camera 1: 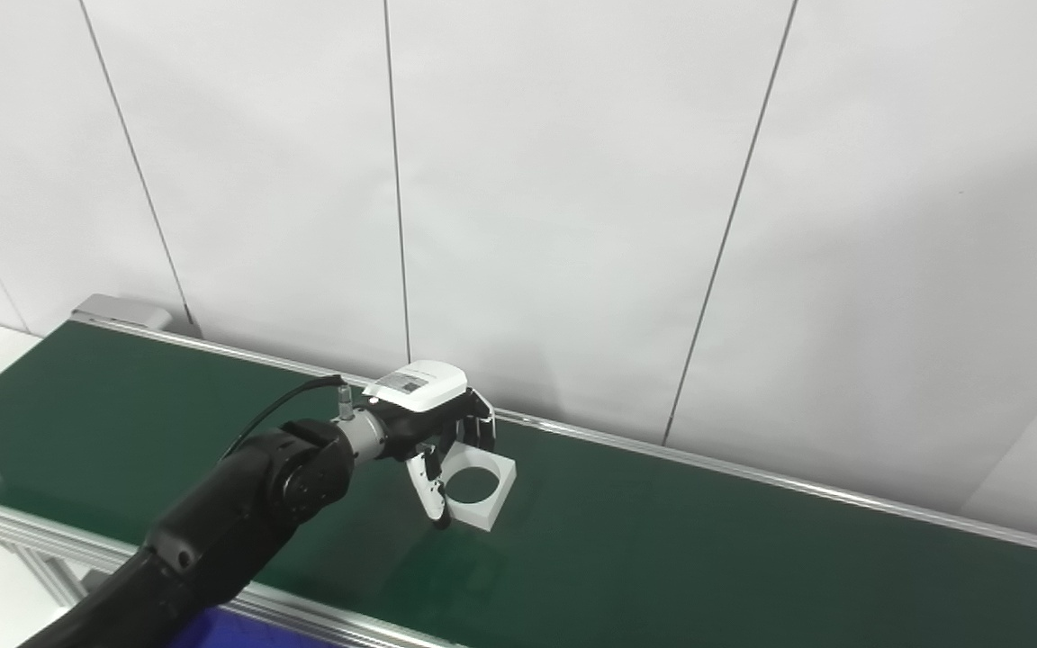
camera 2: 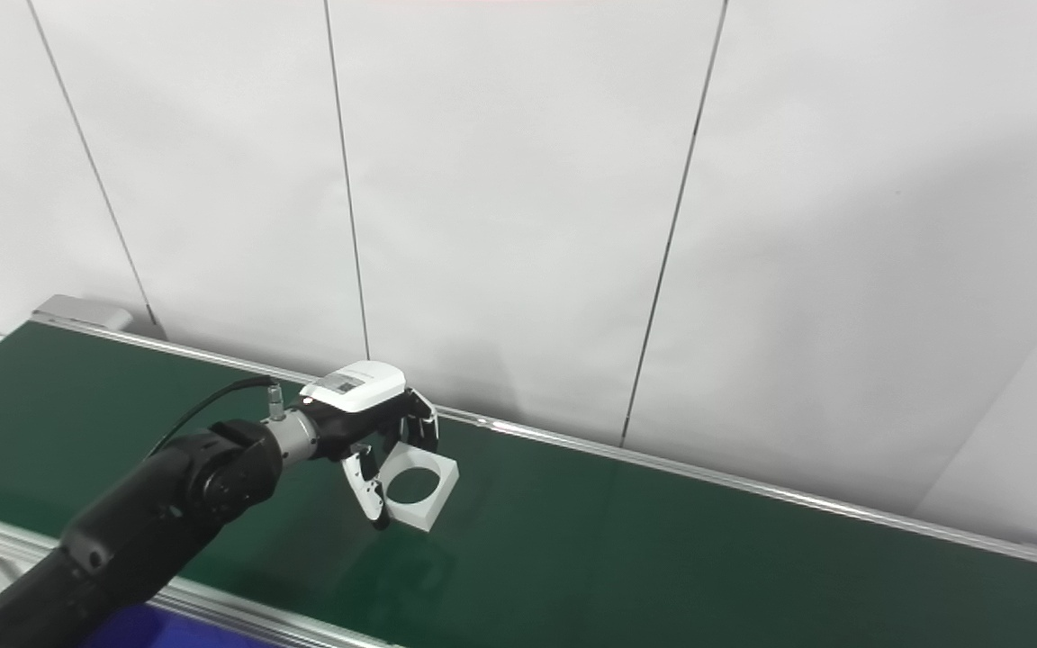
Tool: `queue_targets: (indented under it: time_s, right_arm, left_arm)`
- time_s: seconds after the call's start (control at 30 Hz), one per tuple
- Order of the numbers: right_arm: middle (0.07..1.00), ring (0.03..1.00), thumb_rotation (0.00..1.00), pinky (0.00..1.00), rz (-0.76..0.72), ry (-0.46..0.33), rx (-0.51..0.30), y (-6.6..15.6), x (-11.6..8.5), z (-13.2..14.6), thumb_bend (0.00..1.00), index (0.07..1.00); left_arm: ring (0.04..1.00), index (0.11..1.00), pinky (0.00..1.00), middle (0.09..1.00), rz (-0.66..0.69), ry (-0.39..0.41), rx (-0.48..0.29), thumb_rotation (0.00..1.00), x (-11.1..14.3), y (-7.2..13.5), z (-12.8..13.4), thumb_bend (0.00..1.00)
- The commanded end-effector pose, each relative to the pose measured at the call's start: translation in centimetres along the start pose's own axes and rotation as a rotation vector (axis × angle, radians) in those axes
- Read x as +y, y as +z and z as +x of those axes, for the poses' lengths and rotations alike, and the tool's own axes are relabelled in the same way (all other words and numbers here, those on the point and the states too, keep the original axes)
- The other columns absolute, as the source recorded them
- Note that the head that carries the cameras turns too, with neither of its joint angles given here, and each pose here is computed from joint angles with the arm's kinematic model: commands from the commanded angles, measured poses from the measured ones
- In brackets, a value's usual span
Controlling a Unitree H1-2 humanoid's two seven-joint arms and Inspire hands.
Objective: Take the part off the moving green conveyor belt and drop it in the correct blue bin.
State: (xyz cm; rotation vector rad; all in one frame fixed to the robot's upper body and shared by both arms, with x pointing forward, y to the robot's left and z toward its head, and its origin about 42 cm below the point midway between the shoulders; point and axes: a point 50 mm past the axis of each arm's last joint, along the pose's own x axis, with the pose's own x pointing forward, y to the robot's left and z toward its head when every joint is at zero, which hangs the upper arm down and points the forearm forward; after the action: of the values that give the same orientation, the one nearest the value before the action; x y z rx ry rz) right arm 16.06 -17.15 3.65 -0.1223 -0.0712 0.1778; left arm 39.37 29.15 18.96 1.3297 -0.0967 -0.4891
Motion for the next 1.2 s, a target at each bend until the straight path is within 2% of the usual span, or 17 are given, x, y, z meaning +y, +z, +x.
queue_targets:
  time_s: [0.0,0.23,0.33,0.6,1.03,1.17]
  right_arm:
    - [0.815,0.747,0.88,0.64,0.013,-0.010,-0.070,1.0,0.2,0.6,0.60,0.884]
    - [0.816,0.746,0.88,0.64,0.008,-0.010,-0.070,1.0,0.0,0.5,0.62,0.884]
    - [0.815,0.746,0.87,0.64,0.015,-0.010,-0.070,1.0,0.0,0.4,0.62,0.883]
    - [0.816,0.748,0.87,0.64,0.011,-0.011,-0.075,1.2,-0.2,0.3,0.61,0.885]
    - [0.816,0.747,0.86,0.64,0.012,-0.009,-0.092,1.8,-0.5,0.1,0.60,0.887]
    - [0.821,0.751,0.86,0.65,0.010,-0.009,-0.097,2.0,-0.7,0.0,0.60,0.891]
  left_arm:
    - [0.410,0.509,0.37,0.454,0.019,0.070,-0.007,0.00,2.9,0.1,-0.3,0.52]
    - [0.418,0.514,0.39,0.447,-0.017,0.112,-0.031,0.00,3.7,0.8,-1.8,0.52]
    - [0.431,0.515,0.43,0.451,-0.029,0.131,-0.043,0.00,4.0,1.0,-2.5,0.52]
    - [0.401,0.512,0.35,0.451,-0.066,0.155,-0.069,0.00,4.4,1.7,-5.0,0.52]
    - [0.408,0.509,0.35,0.453,-0.078,0.171,-0.092,0.00,3.6,4.7,-10.6,0.52]
    - [0.418,0.502,0.37,0.457,-0.075,0.198,-0.136,0.00,3.1,5.4,-12.2,0.52]
